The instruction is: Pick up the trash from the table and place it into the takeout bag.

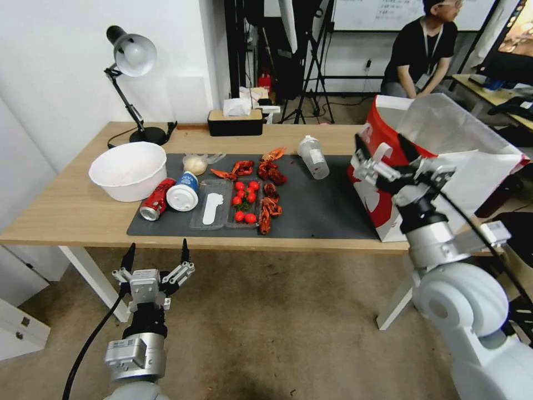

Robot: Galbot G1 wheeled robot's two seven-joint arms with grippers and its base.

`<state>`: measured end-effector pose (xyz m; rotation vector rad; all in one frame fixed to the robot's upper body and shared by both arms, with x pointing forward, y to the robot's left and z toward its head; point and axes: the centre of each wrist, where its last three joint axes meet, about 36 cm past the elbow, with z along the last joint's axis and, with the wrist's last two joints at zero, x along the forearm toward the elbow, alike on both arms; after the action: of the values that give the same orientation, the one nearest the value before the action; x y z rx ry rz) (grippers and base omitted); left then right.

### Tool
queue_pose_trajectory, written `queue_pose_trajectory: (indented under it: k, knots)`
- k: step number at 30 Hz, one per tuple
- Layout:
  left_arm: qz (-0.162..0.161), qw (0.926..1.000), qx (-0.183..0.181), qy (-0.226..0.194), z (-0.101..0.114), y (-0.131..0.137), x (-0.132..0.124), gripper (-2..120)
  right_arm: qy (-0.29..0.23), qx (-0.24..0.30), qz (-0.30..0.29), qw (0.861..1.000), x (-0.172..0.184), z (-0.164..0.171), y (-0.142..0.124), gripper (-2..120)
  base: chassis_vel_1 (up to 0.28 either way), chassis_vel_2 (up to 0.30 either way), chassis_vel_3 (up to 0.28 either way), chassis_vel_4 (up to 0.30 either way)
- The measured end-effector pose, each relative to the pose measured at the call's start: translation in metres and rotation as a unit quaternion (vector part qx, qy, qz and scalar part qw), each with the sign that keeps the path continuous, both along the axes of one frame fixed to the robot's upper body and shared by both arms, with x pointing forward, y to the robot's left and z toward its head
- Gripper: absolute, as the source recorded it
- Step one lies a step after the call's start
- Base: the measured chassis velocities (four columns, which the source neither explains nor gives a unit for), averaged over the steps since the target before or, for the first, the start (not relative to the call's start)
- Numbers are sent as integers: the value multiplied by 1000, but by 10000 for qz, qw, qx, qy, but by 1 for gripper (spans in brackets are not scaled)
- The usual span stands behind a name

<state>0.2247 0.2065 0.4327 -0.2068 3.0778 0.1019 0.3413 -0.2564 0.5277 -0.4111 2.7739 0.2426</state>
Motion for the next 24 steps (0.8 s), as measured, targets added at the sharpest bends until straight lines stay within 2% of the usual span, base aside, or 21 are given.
queue_pose_trajectory:
  k: [3, 13, 15, 20, 24]
  knots:
    - [-6, 10000, -2, 22, -4, 0, 1, 100, 146, -141, -212, 9996, -12, -21, 1, 100, 0, 0, 0, 0]
    - [-17, 10000, 5, 26, -6, 0, 1, 100, 246, -208, -355, 9988, -25, -41, 3, 100, 0, 0, 0, 0]
    - [-26, 10000, 5, 32, -8, 0, 2, 100, 373, -280, -501, 9977, -41, -68, 7, 100, 0, 0, 0, 0]
    - [-35, 10000, -3, 28, -10, 0, 3, 100, 462, -317, -680, 9961, -58, -95, 10, 100, 0, 0, 0, 0]
    - [-95, 9999, 20, 43, -16, 1, 3, 100, 644, -356, -916, 9931, -88, -142, 11, 100, 0, 0, 0, 0]
